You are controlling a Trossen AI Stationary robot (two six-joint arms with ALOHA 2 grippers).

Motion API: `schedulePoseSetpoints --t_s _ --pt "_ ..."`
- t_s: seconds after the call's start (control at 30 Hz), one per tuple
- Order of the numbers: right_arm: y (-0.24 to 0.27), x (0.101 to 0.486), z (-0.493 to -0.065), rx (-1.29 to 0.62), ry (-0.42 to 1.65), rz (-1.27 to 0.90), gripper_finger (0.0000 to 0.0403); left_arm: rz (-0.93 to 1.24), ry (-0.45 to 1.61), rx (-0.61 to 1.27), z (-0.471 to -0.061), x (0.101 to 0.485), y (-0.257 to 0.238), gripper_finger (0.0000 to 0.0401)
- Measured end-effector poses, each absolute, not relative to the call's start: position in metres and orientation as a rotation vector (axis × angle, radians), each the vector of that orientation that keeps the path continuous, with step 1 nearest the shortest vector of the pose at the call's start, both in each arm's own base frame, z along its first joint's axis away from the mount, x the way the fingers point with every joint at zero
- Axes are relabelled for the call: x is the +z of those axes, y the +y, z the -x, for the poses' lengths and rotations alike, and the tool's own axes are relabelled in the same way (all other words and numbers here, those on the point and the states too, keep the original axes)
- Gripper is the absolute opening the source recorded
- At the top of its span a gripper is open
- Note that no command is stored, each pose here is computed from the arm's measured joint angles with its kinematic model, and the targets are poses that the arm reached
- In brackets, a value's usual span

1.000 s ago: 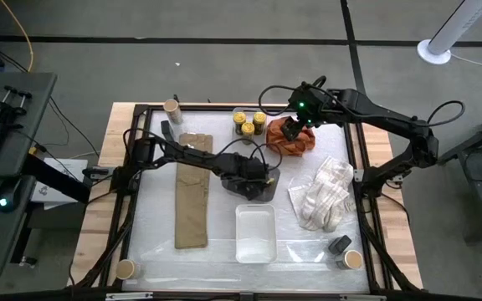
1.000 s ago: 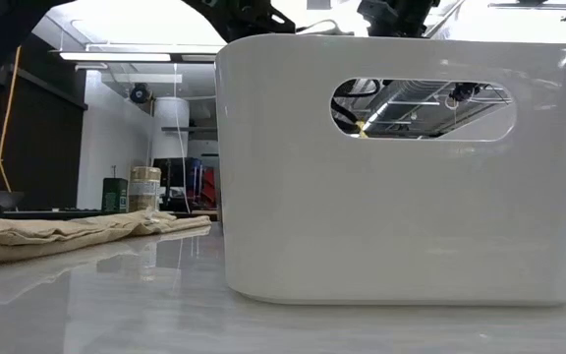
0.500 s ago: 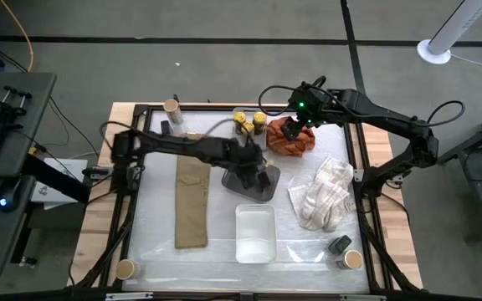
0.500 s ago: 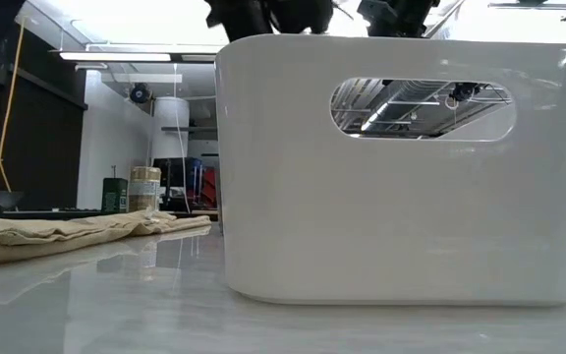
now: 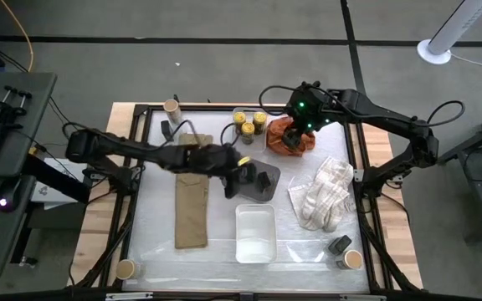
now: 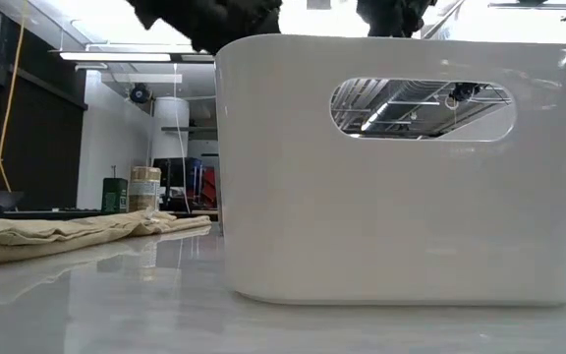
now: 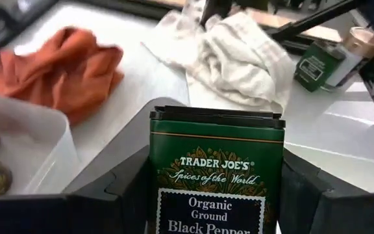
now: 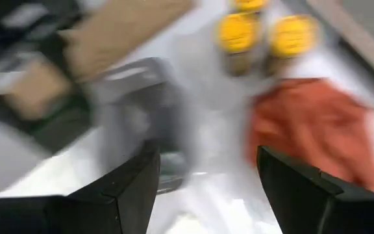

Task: Sort spices by type
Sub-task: Put the bottom left black seasoning can into the black bin

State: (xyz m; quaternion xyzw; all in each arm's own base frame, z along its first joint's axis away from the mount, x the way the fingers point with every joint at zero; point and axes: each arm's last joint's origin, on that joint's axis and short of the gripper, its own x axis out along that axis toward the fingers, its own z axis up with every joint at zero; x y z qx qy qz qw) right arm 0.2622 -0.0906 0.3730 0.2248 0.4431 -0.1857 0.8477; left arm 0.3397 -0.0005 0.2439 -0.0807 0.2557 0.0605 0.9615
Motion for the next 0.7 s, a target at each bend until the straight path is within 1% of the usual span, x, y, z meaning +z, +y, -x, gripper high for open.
schedulePoseSetpoints --t_s 0.07,0.13,0.2,0.27,0.47,0.57,0.7 --pt "-0.086 0.374 -0.266 -0.278 0.911 -0.548 0.0252 0.090 0.483 0.121 -0.337 0.236 -0.006 0.0217" --pt "-0.081 0.375 -0.273 -0.185 0.886 -0.628 0.0252 -0.018 0.504 0.125 -0.335 0.228 -0.009 0.0217" --pt "-0.076 0.374 -0.280 -0.177 0.874 -0.683 0.0252 -0.115 0.527 0.125 -0.335 0.223 -0.009 0.0218" --pt "-0.071 0.369 -0.288 -0.214 0.879 -0.715 0.0252 -0.159 0.559 0.118 -0.335 0.216 -0.008 0.0219" --pt "-0.057 0.357 -0.304 -0.305 0.904 -0.674 0.0252 -0.080 0.546 0.158 -0.339 0.213 -0.002 0.0219" --pt "-0.053 0.352 -0.310 -0.303 0.916 -0.683 0.0252 -0.027 0.530 0.157 -0.344 0.206 0.002 0.0220" --pt "-0.051 0.340 -0.321 -0.271 0.964 -0.723 0.0252 -0.007 0.440 0.142 -0.356 0.201 0.004 0.0220"
